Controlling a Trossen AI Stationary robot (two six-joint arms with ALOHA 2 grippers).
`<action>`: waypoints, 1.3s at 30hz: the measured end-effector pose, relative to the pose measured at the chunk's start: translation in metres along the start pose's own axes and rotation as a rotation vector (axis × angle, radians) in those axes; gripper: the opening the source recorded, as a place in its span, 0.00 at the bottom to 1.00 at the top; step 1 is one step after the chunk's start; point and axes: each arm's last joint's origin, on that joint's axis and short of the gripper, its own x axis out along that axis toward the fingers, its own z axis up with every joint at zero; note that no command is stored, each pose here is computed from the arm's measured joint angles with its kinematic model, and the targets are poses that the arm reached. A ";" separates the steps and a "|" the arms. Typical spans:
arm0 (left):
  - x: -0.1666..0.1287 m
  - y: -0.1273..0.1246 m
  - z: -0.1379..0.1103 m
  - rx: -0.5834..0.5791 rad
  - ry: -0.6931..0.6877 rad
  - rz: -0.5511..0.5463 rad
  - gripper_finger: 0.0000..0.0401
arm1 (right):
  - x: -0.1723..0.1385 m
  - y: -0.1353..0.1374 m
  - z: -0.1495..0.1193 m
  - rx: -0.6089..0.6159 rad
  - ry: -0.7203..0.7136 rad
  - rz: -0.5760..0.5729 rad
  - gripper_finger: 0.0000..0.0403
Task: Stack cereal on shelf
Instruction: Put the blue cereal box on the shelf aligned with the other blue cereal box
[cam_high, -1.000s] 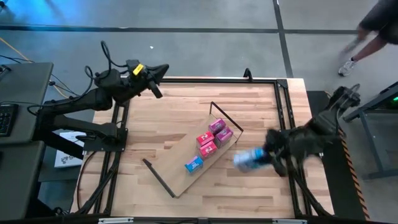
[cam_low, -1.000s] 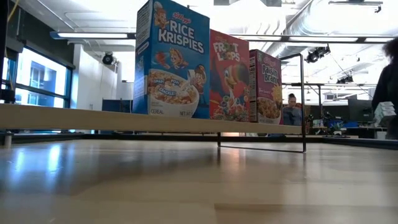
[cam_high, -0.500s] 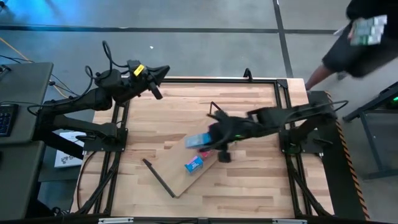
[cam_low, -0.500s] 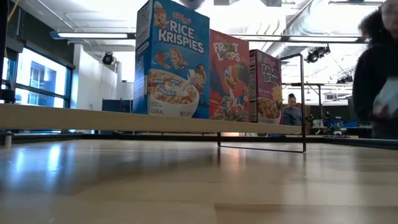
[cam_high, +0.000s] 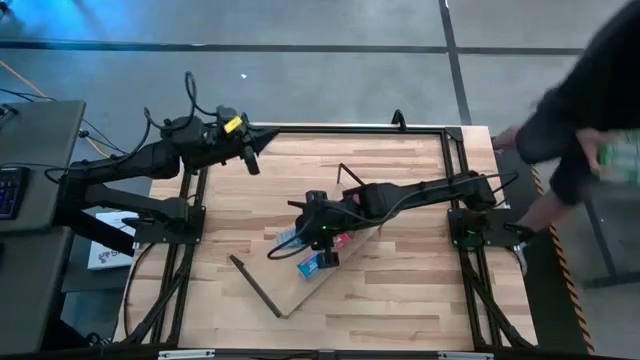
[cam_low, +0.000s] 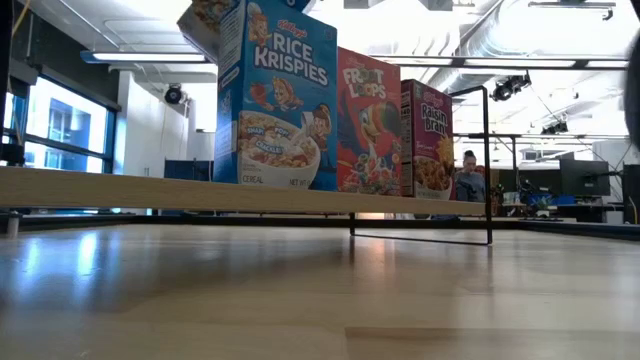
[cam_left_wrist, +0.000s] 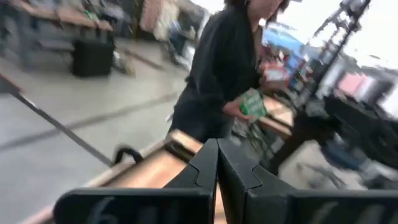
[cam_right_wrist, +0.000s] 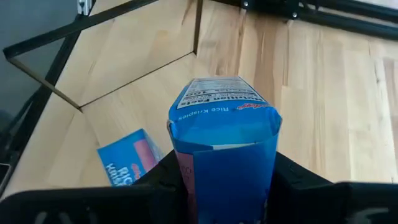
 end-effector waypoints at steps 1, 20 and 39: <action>0.000 -0.001 -0.003 -0.010 0.028 -0.014 0.00 | 0.000 -0.001 0.000 -0.007 -0.001 0.002 0.26; -0.026 -0.009 -0.061 -0.211 0.592 0.117 0.00 | 0.003 -0.005 -0.010 -0.152 0.081 0.019 0.26; -0.002 -0.045 -0.132 -0.154 0.988 0.128 0.00 | 0.035 -0.005 -0.017 -0.203 0.142 0.076 0.26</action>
